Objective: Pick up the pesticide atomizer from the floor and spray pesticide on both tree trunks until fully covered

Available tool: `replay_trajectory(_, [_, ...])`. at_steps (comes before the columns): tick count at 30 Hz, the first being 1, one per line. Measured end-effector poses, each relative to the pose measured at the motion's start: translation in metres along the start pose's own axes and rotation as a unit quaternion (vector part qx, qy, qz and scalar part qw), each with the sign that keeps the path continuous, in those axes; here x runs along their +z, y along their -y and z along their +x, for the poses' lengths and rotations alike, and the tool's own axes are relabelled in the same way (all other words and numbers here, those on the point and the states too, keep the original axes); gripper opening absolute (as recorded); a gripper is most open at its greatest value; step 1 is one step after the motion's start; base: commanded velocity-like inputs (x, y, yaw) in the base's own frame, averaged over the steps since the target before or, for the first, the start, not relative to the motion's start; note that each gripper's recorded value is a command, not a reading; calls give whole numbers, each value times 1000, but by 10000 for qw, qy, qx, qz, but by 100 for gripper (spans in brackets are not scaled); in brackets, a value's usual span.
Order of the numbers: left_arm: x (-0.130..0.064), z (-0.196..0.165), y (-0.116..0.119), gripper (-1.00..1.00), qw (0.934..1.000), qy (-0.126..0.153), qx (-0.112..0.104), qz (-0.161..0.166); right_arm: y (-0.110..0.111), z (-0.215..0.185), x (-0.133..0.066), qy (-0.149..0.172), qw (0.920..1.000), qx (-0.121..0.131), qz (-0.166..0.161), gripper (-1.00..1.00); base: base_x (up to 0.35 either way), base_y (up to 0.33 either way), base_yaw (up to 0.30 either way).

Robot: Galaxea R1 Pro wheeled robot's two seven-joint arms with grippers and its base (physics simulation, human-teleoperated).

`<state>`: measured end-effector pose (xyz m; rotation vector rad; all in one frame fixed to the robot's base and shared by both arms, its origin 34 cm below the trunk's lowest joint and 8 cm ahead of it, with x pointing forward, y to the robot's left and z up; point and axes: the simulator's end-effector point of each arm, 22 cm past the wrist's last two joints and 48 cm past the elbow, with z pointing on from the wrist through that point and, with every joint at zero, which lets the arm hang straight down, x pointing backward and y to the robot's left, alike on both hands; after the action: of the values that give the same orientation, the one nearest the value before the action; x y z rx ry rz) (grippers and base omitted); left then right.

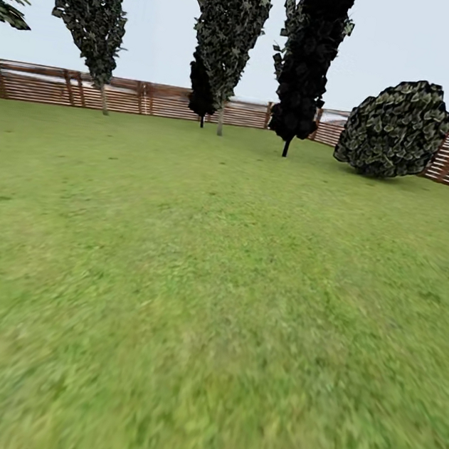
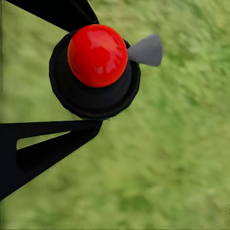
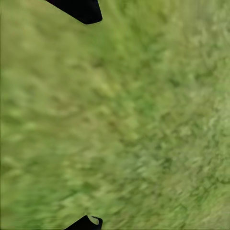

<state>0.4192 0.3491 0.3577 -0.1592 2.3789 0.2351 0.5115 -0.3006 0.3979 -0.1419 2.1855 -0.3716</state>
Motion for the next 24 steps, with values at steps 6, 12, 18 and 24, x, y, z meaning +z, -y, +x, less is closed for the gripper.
replay_trajectory(6, [0,-3,-1,-100,10000,34,-19,-11,1,-3,0,30,10000,6,7,100,0,90,226])
replay_trajectory(12, [0,-6,-1,-100,10000,68,-39,-20,1,-6,0,59,10000,13,15,100,0,217,226])
replay_trajectory(18, [0,-9,-2,-100,9999,101,-44,-22,2,-9,0,89,10000,20,22,100,0,12,226])
replay_trajectory(24, [0,-11,-3,-100,9999,123,-74,-37,3,-12,0,118,9999,27,29,100,0,0,226])
